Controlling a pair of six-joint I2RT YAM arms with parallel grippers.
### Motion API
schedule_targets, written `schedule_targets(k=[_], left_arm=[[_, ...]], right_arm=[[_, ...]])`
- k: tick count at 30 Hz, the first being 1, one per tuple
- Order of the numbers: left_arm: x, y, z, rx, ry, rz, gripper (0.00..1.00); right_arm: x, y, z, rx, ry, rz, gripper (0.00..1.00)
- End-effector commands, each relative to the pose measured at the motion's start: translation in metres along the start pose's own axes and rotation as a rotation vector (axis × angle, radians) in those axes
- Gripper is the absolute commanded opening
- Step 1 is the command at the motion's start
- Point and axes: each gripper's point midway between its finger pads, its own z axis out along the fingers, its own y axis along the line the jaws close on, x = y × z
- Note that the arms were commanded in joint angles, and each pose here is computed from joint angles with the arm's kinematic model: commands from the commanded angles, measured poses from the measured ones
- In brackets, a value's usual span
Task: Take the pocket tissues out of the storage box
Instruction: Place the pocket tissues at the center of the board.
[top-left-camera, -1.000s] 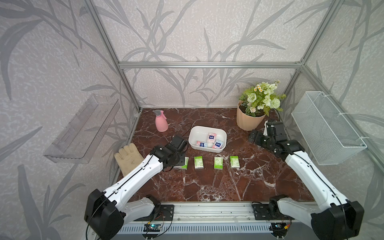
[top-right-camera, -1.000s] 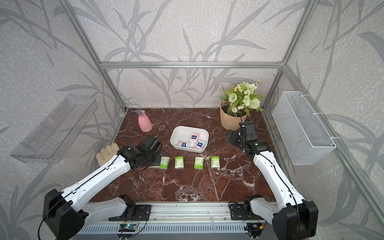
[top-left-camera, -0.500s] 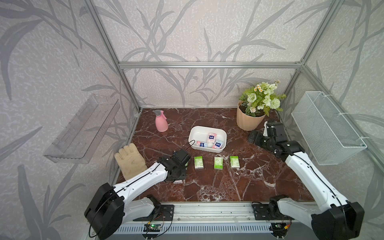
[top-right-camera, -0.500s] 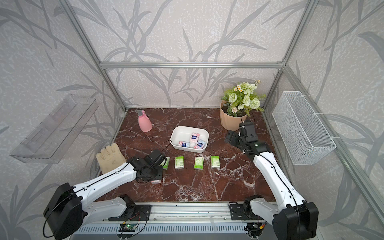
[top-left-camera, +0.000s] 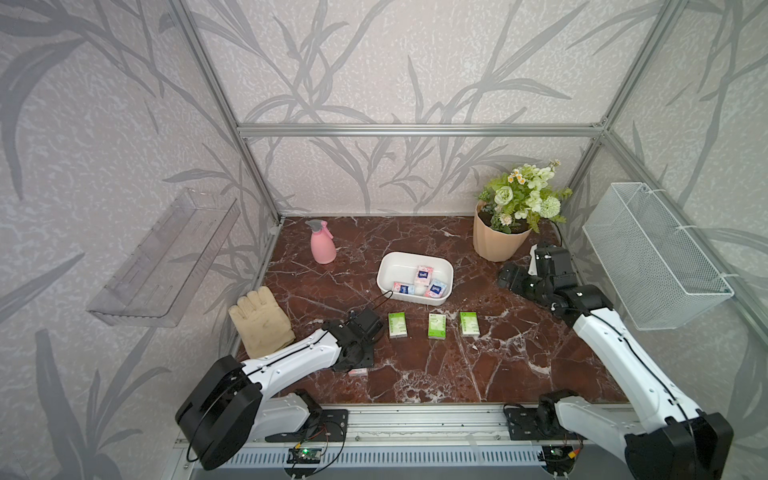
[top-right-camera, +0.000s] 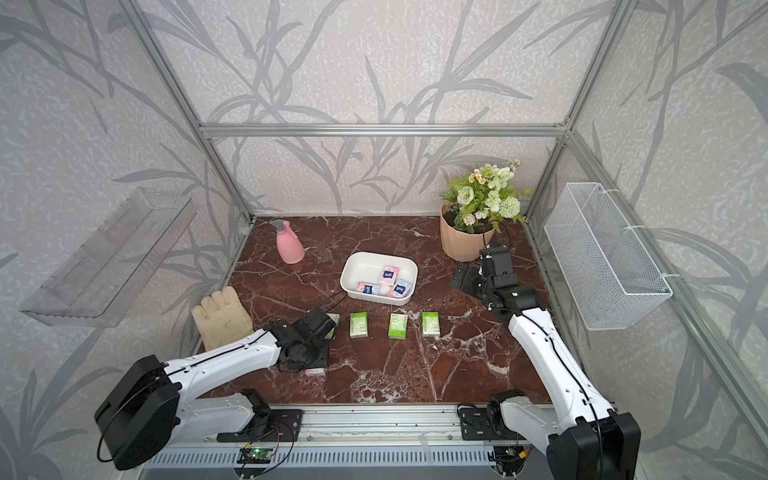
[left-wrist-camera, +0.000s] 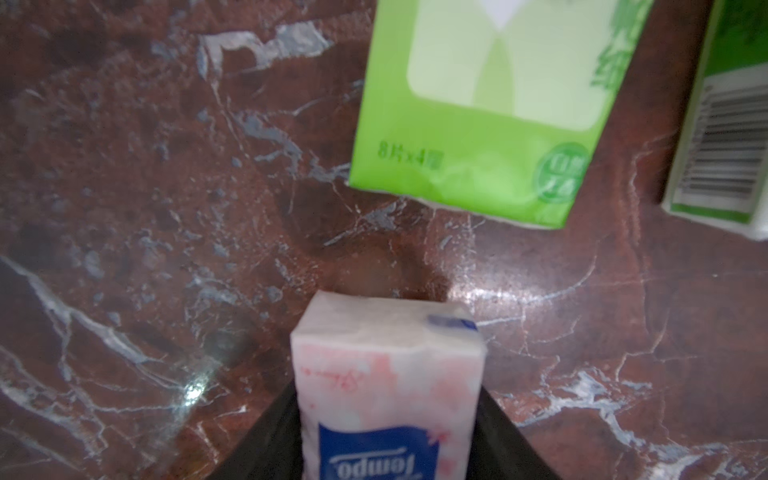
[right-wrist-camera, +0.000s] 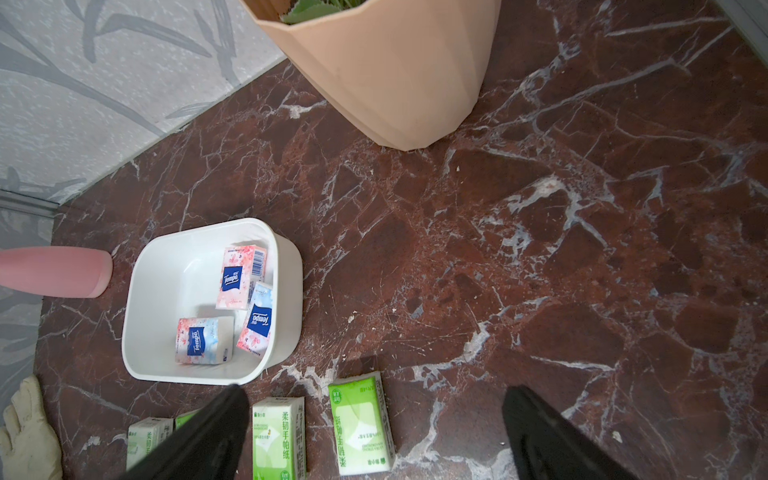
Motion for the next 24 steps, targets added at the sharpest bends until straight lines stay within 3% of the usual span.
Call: schedule_targets(k=[1, 8, 14, 19, 24], left_arm=[[-0.007, 0.006, -0.01, -0.036, -0.038, 0.038, 0.69], [-0.035, 0.013, -0.054, -0.09, -0.148, 0.077, 0.85], [-0.073, -0.003, -0.105, -0.044, -0.299, 0.121, 0.98], [-0.114, -0.034, -0.138, 0.03, -0.422, 0.173, 1.0], [-0.156, -0.069, -0.144, 0.066, -0.457, 0.203, 1.0]], right_arm=[[-0.002, -0.005, -0.002, 0.018, -0.016, 0.011, 0.99], [-0.006, -0.003, 0.0, 0.018, -0.022, 0.009, 0.99], [-0.01, -0.002, 0.0, 0.023, -0.031, 0.008, 0.99], [-0.011, -0.002, -0.003, 0.024, -0.038, 0.006, 0.99], [-0.01, -0.002, -0.005, 0.018, -0.04, 0.009, 0.99]])
